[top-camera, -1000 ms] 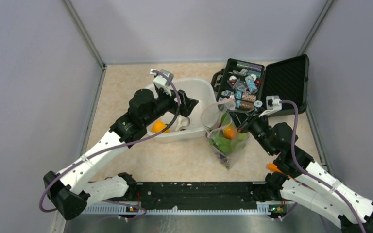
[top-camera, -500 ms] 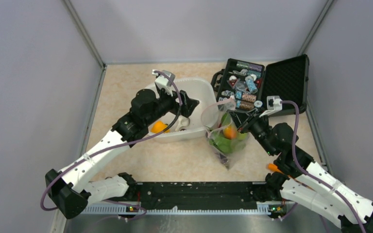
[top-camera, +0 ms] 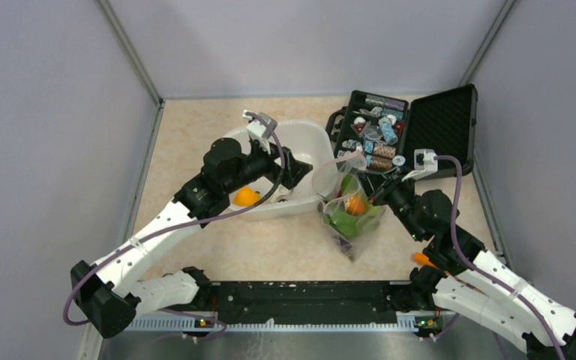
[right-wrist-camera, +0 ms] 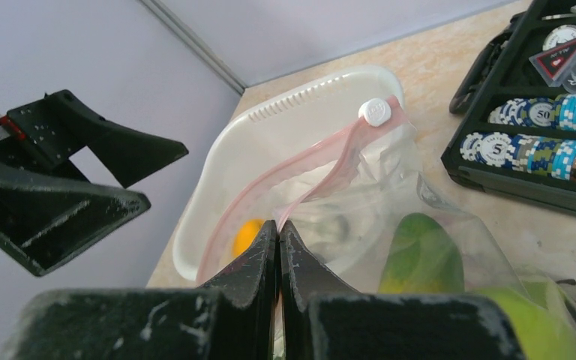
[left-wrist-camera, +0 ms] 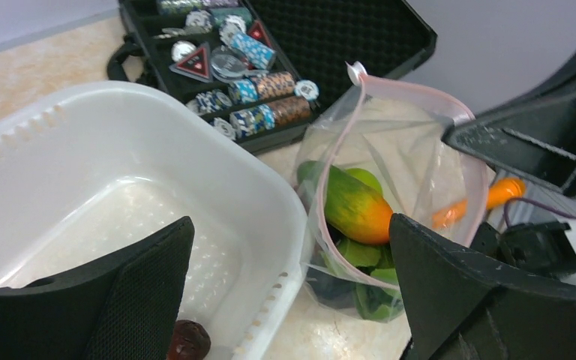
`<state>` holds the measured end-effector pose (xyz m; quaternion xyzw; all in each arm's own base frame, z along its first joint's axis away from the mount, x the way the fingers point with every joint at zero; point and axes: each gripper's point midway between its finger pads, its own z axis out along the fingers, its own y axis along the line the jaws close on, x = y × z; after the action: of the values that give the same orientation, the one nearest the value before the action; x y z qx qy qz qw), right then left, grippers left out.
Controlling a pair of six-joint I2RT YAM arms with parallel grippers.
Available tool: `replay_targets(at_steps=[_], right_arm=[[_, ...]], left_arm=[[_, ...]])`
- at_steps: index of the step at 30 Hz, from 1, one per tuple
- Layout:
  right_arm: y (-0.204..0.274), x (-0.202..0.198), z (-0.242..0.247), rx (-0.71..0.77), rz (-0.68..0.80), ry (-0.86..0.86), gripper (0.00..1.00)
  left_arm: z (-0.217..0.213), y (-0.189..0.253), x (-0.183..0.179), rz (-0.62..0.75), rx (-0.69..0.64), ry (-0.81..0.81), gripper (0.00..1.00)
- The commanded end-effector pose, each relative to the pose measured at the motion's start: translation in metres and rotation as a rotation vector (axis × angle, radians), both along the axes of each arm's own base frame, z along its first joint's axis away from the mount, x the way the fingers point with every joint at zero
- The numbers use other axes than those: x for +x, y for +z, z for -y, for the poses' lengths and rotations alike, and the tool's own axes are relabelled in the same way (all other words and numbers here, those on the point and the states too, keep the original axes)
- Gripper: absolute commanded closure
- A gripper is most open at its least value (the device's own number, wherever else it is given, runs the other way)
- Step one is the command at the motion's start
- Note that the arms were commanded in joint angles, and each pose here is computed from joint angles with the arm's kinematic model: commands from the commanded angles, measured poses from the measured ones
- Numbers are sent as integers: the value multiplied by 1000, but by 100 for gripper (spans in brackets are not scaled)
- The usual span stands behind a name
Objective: Place the food in the zip-top bag and seal the zipper
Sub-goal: Adjust the zipper food storage bag at the center of the board.
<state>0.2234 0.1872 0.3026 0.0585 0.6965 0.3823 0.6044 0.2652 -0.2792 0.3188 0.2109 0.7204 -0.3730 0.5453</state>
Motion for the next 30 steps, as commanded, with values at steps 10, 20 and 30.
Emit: replay_targets(at_steps=[10, 20, 30], right_arm=[[18, 15, 5, 36, -3, -88, 100], [23, 19, -3, 64, 9, -75, 100], [22, 20, 0, 61, -2, -89, 100]], left_arm=[[19, -33, -66, -37, -62, -142, 1], [54, -34, -78, -41, -114, -205, 7], [66, -36, -62, -65, -67, -111, 23]])
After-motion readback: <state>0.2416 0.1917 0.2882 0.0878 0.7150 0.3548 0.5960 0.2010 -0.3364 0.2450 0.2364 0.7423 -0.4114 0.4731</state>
